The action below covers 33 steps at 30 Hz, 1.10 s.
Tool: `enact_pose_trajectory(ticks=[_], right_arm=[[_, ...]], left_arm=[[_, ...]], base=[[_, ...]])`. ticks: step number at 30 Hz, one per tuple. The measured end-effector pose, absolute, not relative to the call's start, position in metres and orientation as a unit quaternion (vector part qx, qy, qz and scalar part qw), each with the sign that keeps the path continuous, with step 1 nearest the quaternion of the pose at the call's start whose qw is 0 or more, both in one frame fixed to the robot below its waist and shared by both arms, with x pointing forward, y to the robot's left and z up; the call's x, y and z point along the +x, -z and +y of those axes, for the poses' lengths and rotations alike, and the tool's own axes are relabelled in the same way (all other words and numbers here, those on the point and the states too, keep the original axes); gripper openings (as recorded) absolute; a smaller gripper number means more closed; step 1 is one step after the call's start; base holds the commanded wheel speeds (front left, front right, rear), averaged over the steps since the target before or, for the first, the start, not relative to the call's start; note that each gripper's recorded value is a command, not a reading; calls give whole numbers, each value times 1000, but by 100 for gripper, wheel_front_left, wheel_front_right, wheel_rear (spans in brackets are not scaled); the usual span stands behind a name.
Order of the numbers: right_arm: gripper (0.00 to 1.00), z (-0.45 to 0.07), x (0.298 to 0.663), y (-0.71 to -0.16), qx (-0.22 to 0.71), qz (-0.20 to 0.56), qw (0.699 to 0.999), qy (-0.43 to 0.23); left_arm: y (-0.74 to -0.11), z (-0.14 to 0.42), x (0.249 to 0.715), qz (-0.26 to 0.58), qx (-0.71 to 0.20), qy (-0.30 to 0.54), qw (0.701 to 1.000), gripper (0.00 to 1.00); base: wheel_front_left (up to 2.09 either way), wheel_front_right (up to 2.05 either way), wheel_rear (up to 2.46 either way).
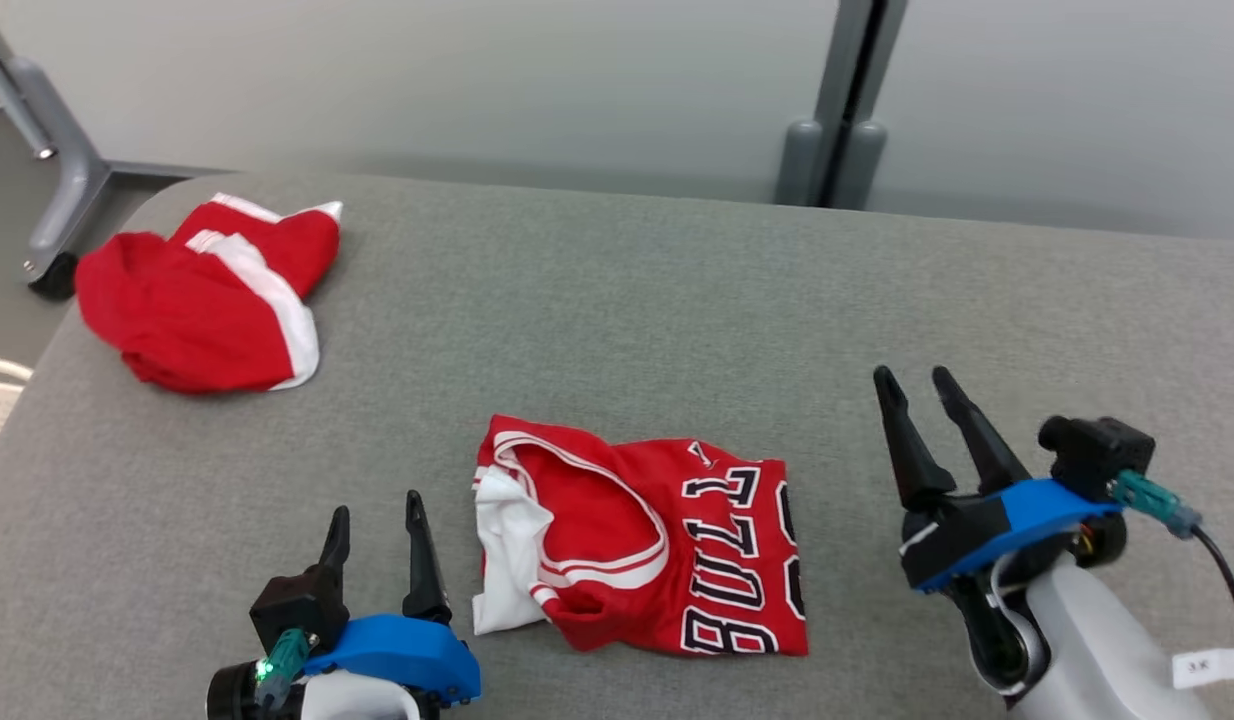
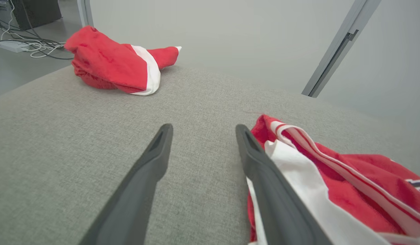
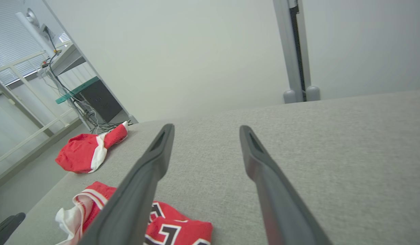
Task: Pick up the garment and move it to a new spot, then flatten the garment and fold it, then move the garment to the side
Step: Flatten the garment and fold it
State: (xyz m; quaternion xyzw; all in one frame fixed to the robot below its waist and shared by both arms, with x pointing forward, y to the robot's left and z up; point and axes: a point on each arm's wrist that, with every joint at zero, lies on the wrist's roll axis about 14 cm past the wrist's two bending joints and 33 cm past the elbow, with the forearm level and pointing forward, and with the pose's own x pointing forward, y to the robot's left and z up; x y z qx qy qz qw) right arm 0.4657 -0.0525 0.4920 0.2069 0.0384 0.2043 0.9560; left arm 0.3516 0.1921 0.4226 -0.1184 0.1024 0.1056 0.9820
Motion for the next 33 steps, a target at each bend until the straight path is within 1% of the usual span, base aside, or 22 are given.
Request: enact_pose_trajectory(ticks=[3, 6, 10, 14, 20, 28, 32, 33], right_arm=[[100, -97, 456, -485, 180, 28, 973, -145], [100, -124, 440, -476, 160, 30, 981, -105], [100, -149, 420, -467, 133, 35, 988, -68], [100, -159, 402, -458, 115, 44, 991, -50], [100, -163, 382, -448, 104, 59, 992, -41], [100, -157, 382, -447, 106, 61, 991, -46], [100, -140, 385, -448, 115, 63, 989, -69], [95, -132, 386, -448, 121, 65, 987, -81]], left_arm=[[-428, 182, 360, 95, -112, -88, 985, 100], [-431, 174, 366, 90, -108, -74, 987, 100], [-431, 169, 366, 90, -95, -66, 989, 100], [-429, 170, 362, 93, -82, -64, 990, 100], [-423, 172, 350, 101, -68, -63, 991, 100], [-425, 177, 343, 96, -71, -69, 990, 100], [-426, 178, 341, 95, -74, -71, 990, 100], [-426, 178, 340, 95, -75, -70, 990, 100]], base=[[0, 0, 0], [0, 0, 0], [0, 0, 0], [0, 0, 0], [0, 0, 0], [0, 0, 0], [0, 0, 0], [0, 0, 0]])
